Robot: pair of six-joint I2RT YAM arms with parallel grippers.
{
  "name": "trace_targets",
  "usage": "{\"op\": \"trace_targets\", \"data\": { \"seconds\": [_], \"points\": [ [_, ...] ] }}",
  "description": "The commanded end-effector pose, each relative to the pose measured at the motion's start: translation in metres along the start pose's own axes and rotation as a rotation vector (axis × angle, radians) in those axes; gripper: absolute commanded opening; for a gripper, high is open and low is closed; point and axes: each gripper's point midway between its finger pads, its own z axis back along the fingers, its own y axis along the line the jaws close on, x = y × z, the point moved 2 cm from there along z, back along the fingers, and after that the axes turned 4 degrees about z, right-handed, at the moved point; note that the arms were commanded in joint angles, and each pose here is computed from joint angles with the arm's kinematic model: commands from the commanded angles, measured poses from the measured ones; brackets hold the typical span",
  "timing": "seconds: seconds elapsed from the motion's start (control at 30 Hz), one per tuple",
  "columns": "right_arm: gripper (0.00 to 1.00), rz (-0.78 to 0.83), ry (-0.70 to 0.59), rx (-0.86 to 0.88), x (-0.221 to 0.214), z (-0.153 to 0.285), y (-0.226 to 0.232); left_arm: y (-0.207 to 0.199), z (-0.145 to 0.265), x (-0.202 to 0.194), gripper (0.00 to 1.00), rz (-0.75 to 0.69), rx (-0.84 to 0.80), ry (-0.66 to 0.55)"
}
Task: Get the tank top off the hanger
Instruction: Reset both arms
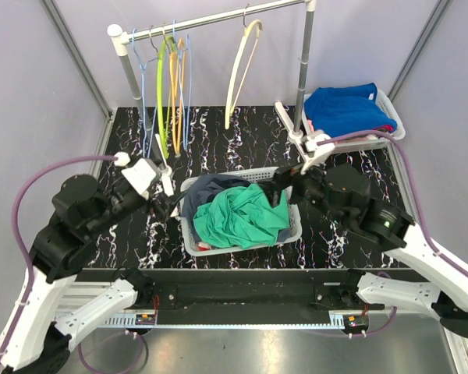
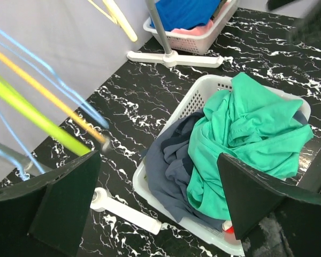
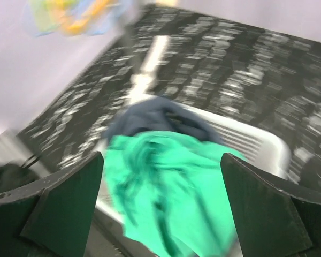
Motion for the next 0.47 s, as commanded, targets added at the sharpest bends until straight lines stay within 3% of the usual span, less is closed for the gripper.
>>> {"op": "trace_targets", "data": {
  "seconds": [0.0, 0.43],
  "points": [
    [1.0, -0.03, 0.061, -0.451, -0.025, 0.033, -0.073, 0.009, 0.006, -0.019, 0.99, -0.001, 0.094, 0.002],
    [1.0, -0.046, 0.084, -0.463, -0.032, 0.049, -0.078, 0.01, 0.021, -0.058, 0.99, 0.108, 0.195, 0.06]
  ]
}}
